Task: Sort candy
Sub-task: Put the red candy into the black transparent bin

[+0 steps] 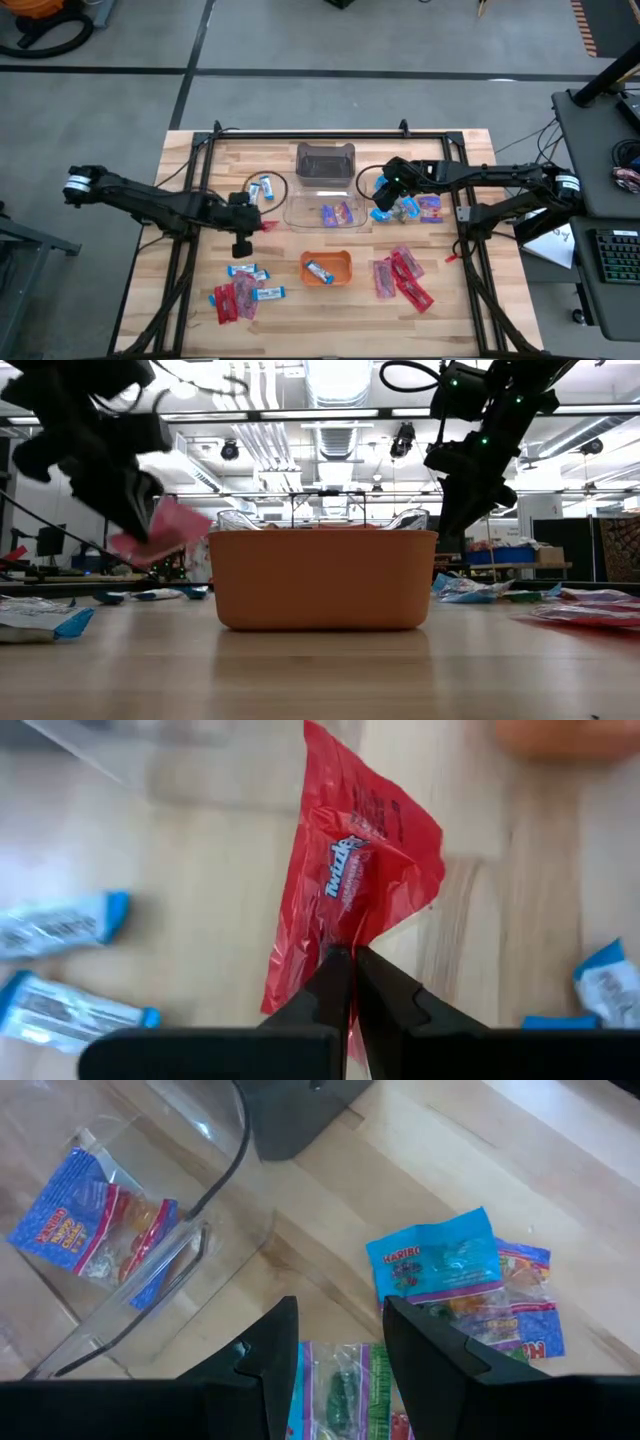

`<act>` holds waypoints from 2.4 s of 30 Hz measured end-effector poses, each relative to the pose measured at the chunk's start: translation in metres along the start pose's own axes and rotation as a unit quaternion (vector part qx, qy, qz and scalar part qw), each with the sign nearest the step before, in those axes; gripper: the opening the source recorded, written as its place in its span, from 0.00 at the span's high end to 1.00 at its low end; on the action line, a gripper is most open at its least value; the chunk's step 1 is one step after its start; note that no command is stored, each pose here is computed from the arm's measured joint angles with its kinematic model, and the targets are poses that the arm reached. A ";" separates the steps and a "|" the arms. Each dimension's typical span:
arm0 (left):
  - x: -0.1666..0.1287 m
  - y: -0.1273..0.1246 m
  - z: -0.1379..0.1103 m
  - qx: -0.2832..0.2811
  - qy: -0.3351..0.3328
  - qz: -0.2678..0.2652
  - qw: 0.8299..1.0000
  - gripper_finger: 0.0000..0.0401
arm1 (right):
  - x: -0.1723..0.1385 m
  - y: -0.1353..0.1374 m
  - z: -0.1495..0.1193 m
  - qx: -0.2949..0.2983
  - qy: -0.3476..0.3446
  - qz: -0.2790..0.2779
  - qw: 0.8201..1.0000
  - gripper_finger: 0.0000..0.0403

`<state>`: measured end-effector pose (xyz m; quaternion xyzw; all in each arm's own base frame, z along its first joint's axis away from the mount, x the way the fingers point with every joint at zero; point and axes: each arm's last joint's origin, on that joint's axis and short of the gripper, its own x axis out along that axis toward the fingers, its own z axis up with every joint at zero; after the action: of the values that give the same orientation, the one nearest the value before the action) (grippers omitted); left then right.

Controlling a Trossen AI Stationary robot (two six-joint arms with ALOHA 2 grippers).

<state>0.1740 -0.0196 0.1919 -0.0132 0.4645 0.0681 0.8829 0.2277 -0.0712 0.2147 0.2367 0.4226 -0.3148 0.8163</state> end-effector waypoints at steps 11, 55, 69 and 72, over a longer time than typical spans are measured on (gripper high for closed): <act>-0.035 0.011 0.007 0.010 -0.131 0.051 0.990 1.00 | 0.000 0.000 0.000 0.000 -0.002 -0.001 1.000 0.65; 0.053 0.168 0.118 0.002 -0.194 0.129 0.973 1.00 | 0.000 0.000 0.000 0.006 -0.004 -0.003 1.000 0.65; 0.053 0.168 0.117 -0.005 -0.194 0.128 0.973 0.80 | 0.000 0.000 0.001 0.006 -0.005 -0.004 1.000 0.65; 0.053 0.167 0.116 -0.010 -0.189 0.125 0.974 0.79 | 0.000 0.000 0.001 0.006 -0.006 -0.005 1.000 0.65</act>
<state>0.2765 0.1620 0.2212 0.0491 0.2869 0.1835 0.9389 0.2277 -0.0716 0.2154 0.2374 0.4172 -0.3228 0.8157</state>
